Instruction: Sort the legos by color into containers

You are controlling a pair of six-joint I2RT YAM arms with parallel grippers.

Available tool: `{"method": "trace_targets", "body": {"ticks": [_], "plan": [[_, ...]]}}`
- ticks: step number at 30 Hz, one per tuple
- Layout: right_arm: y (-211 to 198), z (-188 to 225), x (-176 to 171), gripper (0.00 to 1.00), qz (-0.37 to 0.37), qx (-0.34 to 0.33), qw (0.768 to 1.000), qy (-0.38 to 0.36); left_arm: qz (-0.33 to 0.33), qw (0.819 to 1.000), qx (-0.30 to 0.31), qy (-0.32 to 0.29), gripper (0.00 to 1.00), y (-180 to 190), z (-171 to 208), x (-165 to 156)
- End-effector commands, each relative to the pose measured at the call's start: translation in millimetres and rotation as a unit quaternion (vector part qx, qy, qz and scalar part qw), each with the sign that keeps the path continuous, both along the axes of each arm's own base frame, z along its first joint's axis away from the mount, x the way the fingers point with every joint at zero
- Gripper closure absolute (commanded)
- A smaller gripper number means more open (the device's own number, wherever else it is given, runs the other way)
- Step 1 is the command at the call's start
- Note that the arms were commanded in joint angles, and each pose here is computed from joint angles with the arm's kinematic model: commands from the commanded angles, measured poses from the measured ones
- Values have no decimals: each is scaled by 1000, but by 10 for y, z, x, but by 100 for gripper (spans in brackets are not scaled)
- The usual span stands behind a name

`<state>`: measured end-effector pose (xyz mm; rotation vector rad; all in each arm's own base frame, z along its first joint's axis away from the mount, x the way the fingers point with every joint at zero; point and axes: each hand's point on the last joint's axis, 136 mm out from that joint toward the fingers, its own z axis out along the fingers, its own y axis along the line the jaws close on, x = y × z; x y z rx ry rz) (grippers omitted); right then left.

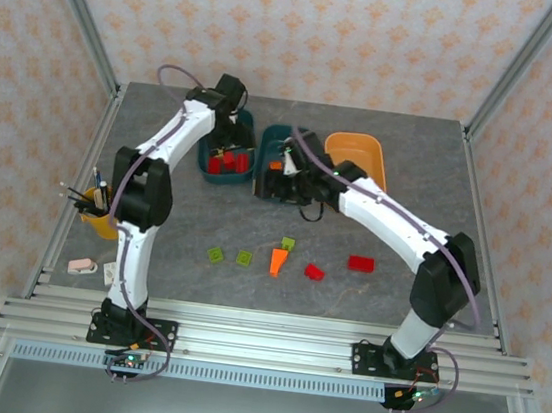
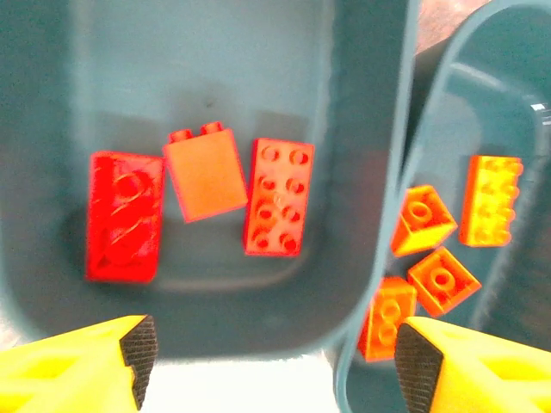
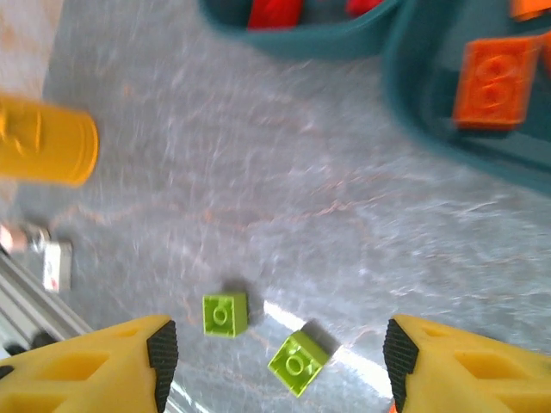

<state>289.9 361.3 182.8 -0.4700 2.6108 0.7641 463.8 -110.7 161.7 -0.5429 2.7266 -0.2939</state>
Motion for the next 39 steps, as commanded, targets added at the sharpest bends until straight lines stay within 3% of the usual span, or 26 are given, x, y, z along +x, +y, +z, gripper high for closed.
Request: {"method": "trace_targets", "body": {"ticks": [1,4,10,16,26,39], "plan": [[181,-251,-341,33,75,-68,995,-10,64,997,31,-43,22,317,526,-496],[401,-446,-540,32,103,-90,991,-7,108,992,48,-51,21,574,594,-1092],[779,-755,-724,32,129,-123,984,7,174,982,15,-68,20,863,520,-2305],[933,-1099,-736,32,112,-182,977,18,197,976,-23,-88,20,964,429,-2963],[921,-1447,-652,36,78,-229,970,37,186,977,-38,-95,20,947,465,-3122],[939,-1479,-679,69,71,-224,971,48,169,979,-53,-105,21,868,512,-3021]]}}
